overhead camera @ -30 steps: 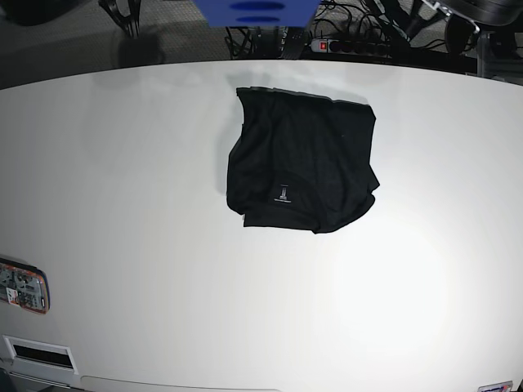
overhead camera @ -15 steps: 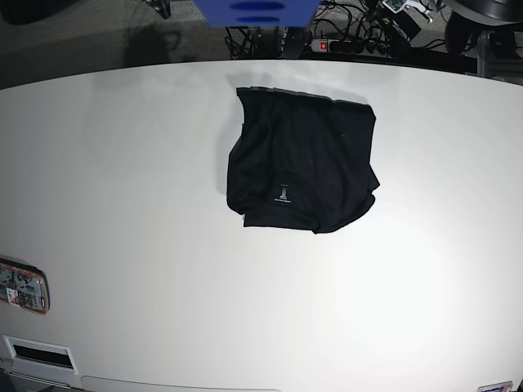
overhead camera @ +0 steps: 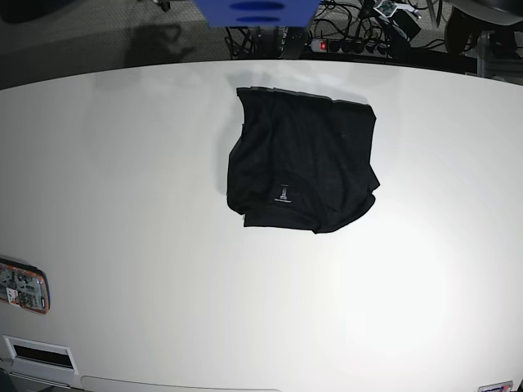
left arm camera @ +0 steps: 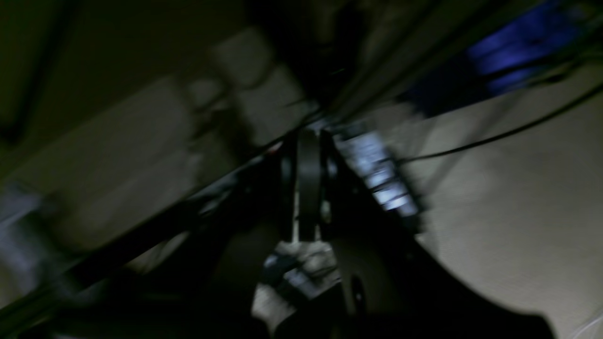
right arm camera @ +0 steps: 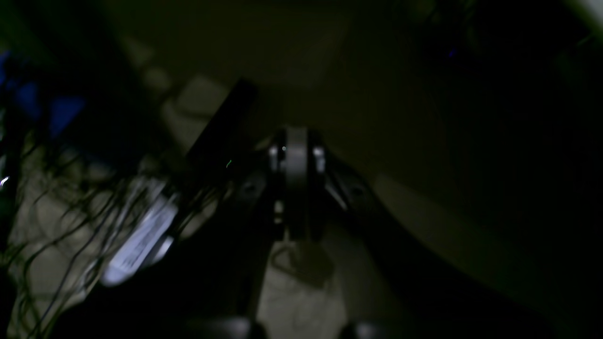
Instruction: Fold the T-shirt properly
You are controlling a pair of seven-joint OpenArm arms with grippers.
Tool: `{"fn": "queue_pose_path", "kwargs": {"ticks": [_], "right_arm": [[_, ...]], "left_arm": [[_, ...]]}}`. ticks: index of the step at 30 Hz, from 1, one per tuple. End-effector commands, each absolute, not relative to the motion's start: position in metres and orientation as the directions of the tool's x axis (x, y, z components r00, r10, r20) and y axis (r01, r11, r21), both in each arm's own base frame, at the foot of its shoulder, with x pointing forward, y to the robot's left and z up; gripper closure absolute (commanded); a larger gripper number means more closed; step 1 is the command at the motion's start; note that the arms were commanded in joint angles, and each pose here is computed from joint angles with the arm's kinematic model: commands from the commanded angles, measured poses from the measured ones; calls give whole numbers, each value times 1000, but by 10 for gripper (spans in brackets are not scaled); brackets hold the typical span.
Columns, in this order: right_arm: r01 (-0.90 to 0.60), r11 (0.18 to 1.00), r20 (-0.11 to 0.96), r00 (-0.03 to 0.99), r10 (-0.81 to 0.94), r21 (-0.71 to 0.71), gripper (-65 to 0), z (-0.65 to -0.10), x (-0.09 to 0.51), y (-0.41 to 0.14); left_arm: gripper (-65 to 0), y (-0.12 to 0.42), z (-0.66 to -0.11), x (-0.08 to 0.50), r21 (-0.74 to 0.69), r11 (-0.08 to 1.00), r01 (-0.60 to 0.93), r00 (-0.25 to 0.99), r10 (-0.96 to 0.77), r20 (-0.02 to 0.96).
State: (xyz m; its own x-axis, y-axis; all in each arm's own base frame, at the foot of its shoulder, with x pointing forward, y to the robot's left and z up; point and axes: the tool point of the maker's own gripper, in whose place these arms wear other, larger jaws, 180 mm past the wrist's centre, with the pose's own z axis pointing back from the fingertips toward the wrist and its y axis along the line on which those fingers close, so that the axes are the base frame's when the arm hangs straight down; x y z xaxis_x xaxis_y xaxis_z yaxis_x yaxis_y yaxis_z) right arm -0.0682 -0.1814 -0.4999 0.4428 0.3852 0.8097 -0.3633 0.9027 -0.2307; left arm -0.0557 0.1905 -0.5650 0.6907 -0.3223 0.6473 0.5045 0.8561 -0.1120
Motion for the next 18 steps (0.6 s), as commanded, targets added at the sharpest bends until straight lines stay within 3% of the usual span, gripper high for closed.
{"fn": "queue_pose_path", "kwargs": {"ticks": [1,9,13,16,18], "right_arm": [[-361,902,813,435,386,-235,0,-495,-73,-184],[-363,905,794,472,383,-221,0,-500,-86,-186],[-354,912,767,520,376,-207,0,-510,-95,-189],[-329,917,789,490,370,-226,0,-527,-55,-192],[-323,923,759,542,361,-208,0,-535,-68,-194]], "left_arm": [[0,190,-564,-62,-112,851,513,689,-330,645],[0,197,-572,-60,-54,786,616,640,-458,617],[0,208,-588,-61,-40,783,621,681,-513,522],[0,215,-603,-65,-45,791,610,728,-538,424],[0,213,-608,-63,-57,799,598,743,-527,412]]}}
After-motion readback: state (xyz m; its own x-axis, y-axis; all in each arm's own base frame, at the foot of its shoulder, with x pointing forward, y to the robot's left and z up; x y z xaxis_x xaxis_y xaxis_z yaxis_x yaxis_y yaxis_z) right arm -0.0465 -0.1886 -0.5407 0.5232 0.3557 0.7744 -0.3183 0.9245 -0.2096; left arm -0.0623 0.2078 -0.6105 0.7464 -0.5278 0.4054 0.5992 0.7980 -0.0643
